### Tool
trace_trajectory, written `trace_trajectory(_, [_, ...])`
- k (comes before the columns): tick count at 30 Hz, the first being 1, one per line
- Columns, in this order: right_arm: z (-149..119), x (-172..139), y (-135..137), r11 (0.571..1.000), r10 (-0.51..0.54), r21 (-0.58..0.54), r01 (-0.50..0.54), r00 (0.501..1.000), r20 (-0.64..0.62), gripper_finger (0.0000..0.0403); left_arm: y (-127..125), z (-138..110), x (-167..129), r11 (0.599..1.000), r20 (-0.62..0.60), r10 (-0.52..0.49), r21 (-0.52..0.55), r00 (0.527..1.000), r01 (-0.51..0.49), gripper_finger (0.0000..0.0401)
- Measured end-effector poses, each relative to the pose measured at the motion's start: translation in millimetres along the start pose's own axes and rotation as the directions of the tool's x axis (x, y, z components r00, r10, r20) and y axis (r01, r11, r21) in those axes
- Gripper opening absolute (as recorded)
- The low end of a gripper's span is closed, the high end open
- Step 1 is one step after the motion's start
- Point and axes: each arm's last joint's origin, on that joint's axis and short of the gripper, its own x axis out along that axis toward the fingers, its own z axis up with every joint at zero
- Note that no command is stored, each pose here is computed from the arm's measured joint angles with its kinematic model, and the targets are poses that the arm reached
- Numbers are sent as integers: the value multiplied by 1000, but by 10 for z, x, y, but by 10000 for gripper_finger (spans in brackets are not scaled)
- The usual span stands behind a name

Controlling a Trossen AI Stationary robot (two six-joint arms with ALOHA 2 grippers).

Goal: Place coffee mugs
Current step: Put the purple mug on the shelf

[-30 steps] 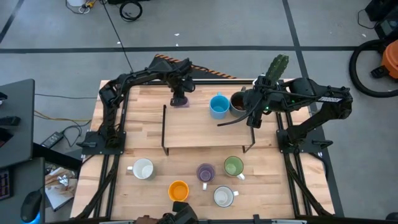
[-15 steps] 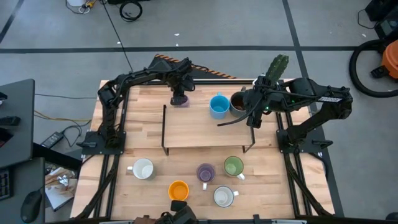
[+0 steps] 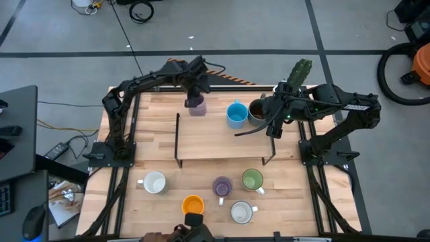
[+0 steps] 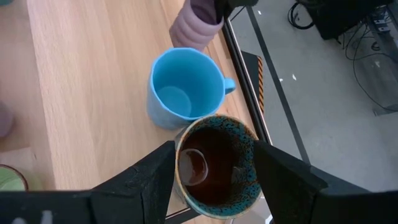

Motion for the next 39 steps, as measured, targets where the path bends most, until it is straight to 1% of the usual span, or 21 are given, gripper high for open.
trace_trajectory(10, [-1,0,2,1000,6,2,-6,1000,-1,223,86,96,-191,998,24,67,15,997,-68,23])
trace_trajectory(15, [-1,0,2,1000,6,3,-6,1000,-2,223,115,121,-288,997,27,77,17,997,-77,23])
trace_trajectory(20, [-17,-20,-12,1000,7,4,-7,1000,-1,223,139,178,-443,996,45,89,16,995,-90,23])
trace_trajectory(24, [-44,-66,-43,1000,9,14,-9,1000,9,223,130,270,-626,994,76,107,26,991,-109,23])
trace_trajectory(32, [-162,-246,-169,998,13,64,-16,999,49,223,5,505,-999,983,137,166,49,977,-174,23])
trace_trajectory(34, [-196,-299,-206,996,15,89,-21,998,66,223,-46,564,-1097,983,162,170,47,972,-179,23])
trace_trajectory(39, [-278,-412,-286,991,19,132,-32,995,99,223,-218,682,-1281,983,177,173,34,969,-182,23])
